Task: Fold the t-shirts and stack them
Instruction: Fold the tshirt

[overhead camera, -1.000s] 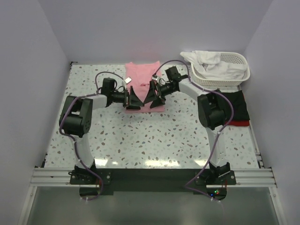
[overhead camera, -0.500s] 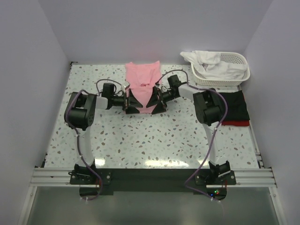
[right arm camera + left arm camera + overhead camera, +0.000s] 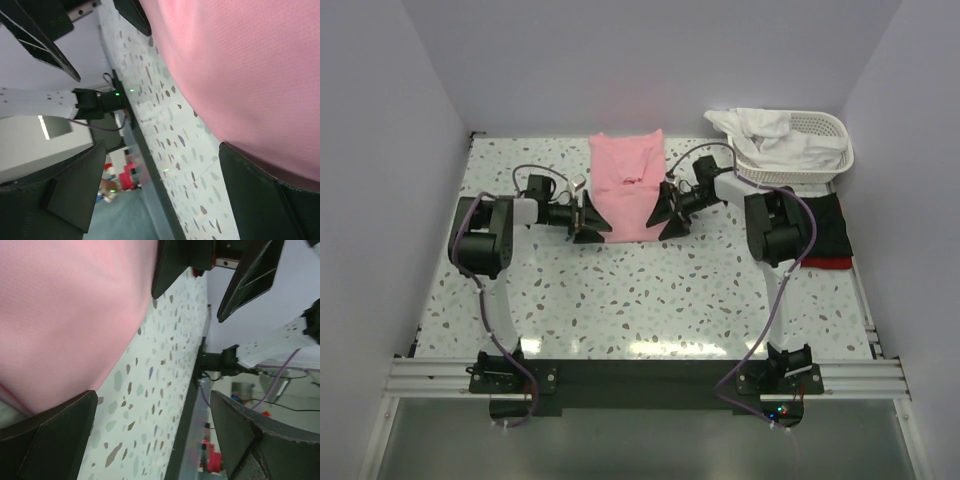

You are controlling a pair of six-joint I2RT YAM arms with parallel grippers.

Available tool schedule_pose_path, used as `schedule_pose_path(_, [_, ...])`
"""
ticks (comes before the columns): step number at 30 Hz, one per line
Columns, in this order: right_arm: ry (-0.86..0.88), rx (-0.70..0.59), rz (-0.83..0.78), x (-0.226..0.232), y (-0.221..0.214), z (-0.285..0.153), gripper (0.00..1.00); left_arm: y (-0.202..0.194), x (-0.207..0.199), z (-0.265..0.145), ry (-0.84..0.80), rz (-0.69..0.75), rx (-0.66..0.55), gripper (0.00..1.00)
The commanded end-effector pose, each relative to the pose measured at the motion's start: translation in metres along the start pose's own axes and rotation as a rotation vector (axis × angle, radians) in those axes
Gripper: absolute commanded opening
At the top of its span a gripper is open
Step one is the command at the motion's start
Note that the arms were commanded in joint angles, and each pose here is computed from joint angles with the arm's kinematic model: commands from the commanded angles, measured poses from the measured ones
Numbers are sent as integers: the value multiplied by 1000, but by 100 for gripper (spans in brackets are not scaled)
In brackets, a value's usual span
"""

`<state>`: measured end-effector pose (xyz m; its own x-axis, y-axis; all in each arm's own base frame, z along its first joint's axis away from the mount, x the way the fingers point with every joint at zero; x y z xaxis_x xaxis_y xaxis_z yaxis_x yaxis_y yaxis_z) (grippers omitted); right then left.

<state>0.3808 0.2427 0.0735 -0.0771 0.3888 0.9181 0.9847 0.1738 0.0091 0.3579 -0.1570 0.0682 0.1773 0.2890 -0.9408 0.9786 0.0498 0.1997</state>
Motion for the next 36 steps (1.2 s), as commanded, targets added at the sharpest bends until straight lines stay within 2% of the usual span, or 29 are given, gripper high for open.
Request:
schedule_pose_path(1, [-99, -101, -297, 63, 17, -37, 99, 26, -36, -23, 97, 297, -9, 100])
schedule_pose_path(2, [-138, -94, -374, 67, 15, -42, 99, 26, -34, -30, 172, 379, 18, 100])
schedule_pose_path(4, [-261, -124, -528, 71, 22, -58, 99, 45, -56, -44, 256, 556, -12, 100])
schedule_pose_path(5, [-311, -111, -656, 76, 20, -68, 98, 54, -64, -55, 340, 720, -21, 100])
schedule_pose_path(7, [-446, -88, -761, 66, 20, -77, 97, 58, -71, -62, 415, 902, -10, 100])
schedule_pose_path(8, [-495, -71, -904, 71, 20, -84, 96, 62, -82, -65, 486, 1120, 34, 100])
schedule_pose_path(10, [-609, -37, -1034, 59, 19, -80, 95, 56, -81, -62, 557, 1311, 76, 100])
schedule_pose_path(11, [-652, -30, -1154, 65, 20, -84, 95, 53, -93, -61, 606, 1465, 94, 98])
schedule_pose_path(12, [-670, -7, -1228, 68, 16, -74, 94, 34, -74, -56, 618, 1488, 148, 93])
schedule_pose_path(13, [-726, 36, -1255, 54, 11, -69, 93, 33, -75, -51, 635, 1566, 146, 90])
schedule_pose_path(14, [-745, 46, -1347, 56, 15, -64, 92, 28, -72, -48, 637, 1642, 181, 87])
schedule_pose_path(17, [-760, 116, -1435, 52, 8, -44, 76, 4, -59, -30, 573, 1689, 268, 71])
schedule_pose_path(18, [-763, 130, -1454, 50, 7, -38, 73, 2, -57, -27, 564, 1684, 282, 60])
schedule_pose_path(19, [-770, 148, -1456, 42, 4, -35, 69, 0, -54, -24, 550, 1671, 296, 55])
schedule_pose_path(20, [-783, 141, -1487, 40, 7, -32, 62, -2, -48, -20, 538, 1658, 312, 46])
schedule_pose_path(21, [-782, 150, -1499, 37, 6, -29, 58, -4, -45, -18, 533, 1654, 323, 42])
schedule_pose_path(24, [-766, 212, -1545, 19, -6, -20, 52, -6, -35, -10, 528, 1652, 353, 26])
schedule_pose_path(26, [-759, 227, -1572, 14, -5, -17, 50, -5, -27, -7, 529, 1631, 376, 19])
schedule_pose_path(36, [-806, 246, -1588, -9, 3, -8, 46, -8, -3, -3, 538, 1619, 444, 20])
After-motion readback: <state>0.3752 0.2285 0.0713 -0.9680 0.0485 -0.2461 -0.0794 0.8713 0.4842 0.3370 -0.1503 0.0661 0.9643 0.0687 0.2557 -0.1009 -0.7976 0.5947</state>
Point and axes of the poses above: each gripper's point midway between its finger pads, its own z axis out along the fingers, its own x axis along the line the jaws close on, y = z × x, the point moved 4 cm from there along -z, back along the fingers, and after that the axes turned 1 degree about z, right-handed, at the moved point
